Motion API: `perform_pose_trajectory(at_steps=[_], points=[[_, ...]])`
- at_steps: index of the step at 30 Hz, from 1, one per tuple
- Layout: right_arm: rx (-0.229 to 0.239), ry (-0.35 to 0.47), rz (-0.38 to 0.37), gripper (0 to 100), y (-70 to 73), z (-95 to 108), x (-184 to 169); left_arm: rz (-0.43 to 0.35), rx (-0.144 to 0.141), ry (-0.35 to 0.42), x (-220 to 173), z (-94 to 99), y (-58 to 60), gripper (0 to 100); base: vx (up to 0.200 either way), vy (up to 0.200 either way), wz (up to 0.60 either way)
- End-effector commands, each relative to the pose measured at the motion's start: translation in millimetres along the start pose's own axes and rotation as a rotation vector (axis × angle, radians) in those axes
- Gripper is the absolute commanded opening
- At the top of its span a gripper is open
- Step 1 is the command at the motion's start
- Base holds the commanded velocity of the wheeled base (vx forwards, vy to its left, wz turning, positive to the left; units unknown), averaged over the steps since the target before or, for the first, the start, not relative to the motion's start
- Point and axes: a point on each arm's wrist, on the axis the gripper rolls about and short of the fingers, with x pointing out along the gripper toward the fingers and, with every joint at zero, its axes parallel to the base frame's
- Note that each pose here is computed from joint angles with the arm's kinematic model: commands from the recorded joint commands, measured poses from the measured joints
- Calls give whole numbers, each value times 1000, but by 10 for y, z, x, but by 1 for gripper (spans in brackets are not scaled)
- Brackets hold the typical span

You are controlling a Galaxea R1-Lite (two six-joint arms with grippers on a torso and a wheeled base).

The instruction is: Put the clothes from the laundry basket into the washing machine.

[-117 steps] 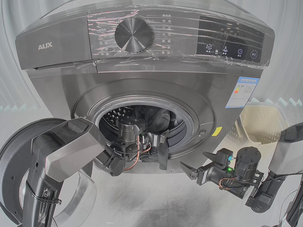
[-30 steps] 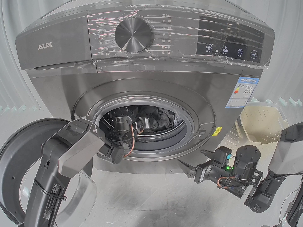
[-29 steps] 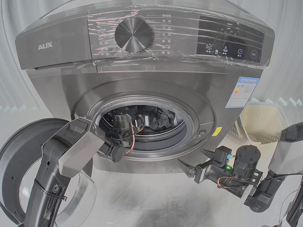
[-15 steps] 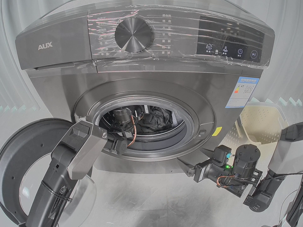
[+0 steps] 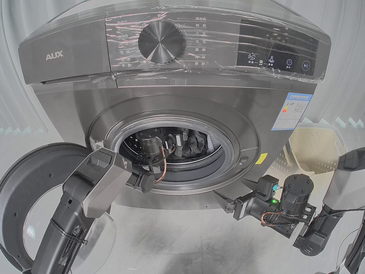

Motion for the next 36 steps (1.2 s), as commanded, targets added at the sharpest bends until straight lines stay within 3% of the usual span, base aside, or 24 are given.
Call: perform_pose_trajectory(at_steps=[1, 9, 20, 23, 27, 31, 32, 36], points=[[0, 1, 0, 100, -1, -2, -4, -20, 2, 29, -94, 75, -98, 100, 0, 0, 0], [-1, 4, -1, 100, -2, -8, -5, -57, 20, 152, -463, 80, -208, 100, 0, 0, 0], [-1, 7, -2, 100, 0, -17, -9, -80, 34, 191, -733, 169, -225, 100, 0, 0, 0], [-2, 10, -2, 100, -2, -25, -5, -106, 52, 233, -763, 49, -212, 100, 0, 0, 0], [0, 12, -1, 100, -2, -26, -12, -102, 90, 293, -766, -272, -140, 100, 0, 0, 0], [0, 10, -2, 100, -2, -24, -10, -95, 103, 303, -726, -414, -83, 100, 0, 0, 0], [0, 10, -2, 100, -2, -25, -5, -83, 112, 291, -659, -463, -25, 0, 0, 0, 0], [0, 9, 0, 100, -1, -21, -7, -64, 110, 220, -465, -397, 9, 0, 0, 0, 0]])
